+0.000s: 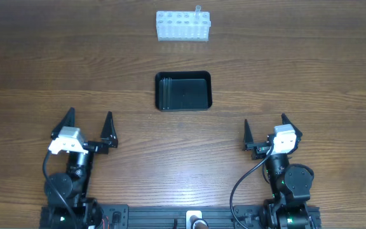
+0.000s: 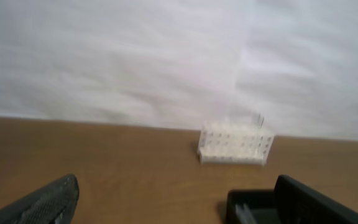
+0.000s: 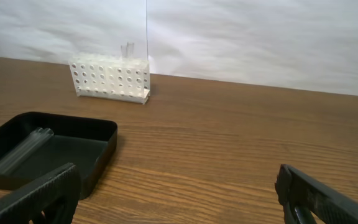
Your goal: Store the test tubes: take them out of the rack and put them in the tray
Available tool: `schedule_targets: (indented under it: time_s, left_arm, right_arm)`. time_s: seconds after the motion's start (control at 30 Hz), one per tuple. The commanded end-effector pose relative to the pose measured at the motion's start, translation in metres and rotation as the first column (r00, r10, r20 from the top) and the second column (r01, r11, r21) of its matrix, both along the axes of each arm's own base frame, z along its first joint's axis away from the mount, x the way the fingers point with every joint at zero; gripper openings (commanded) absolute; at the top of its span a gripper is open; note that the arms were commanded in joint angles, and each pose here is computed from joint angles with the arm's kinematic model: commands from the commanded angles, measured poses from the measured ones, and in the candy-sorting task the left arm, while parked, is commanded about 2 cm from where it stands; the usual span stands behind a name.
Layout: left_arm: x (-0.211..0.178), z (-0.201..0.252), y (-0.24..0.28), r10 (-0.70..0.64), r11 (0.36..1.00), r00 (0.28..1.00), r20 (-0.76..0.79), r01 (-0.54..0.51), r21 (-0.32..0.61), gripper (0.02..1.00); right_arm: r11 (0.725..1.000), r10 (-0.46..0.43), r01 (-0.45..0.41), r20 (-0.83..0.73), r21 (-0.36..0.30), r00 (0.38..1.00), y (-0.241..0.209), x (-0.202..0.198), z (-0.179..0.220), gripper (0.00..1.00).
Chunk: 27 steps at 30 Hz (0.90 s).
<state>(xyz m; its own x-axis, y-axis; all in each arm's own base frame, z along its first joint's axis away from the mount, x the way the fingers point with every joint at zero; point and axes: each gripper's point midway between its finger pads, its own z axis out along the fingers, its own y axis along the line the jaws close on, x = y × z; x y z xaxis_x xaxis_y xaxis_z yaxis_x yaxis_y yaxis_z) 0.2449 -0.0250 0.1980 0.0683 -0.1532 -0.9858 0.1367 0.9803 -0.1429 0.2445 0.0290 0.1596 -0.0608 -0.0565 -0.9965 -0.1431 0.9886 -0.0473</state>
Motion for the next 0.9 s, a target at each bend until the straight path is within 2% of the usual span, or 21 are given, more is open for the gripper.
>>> schedule_targets:
  time_s: [0.03, 0.17, 0.9]
  left_arm:
    - [0.0, -0.017, -0.001, -0.007, 1.0, 0.998, -0.061, 0.008, 0.02, 0.996]
    - [0.0, -0.04, -0.001, -0.004, 1.0, 0.988, -0.156, 0.008, 0.023, 0.998]
    - [0.0, -0.04, -0.001, -0.004, 1.0, 0.988, -0.154, 0.008, 0.023, 0.998]
  right_arm:
    - [1.0, 0.007, -0.007, 0.0, 0.004, 1.0, 0.001, 0.0, -0.001, 0.991]
    - [1.0, 0.007, -0.007, 0.0, 0.004, 1.0, 0.001, 0.0, -0.001, 0.991]
    - [1.0, 0.007, -0.007, 0.0, 0.004, 1.0, 0.001, 0.0, -0.001, 0.993]
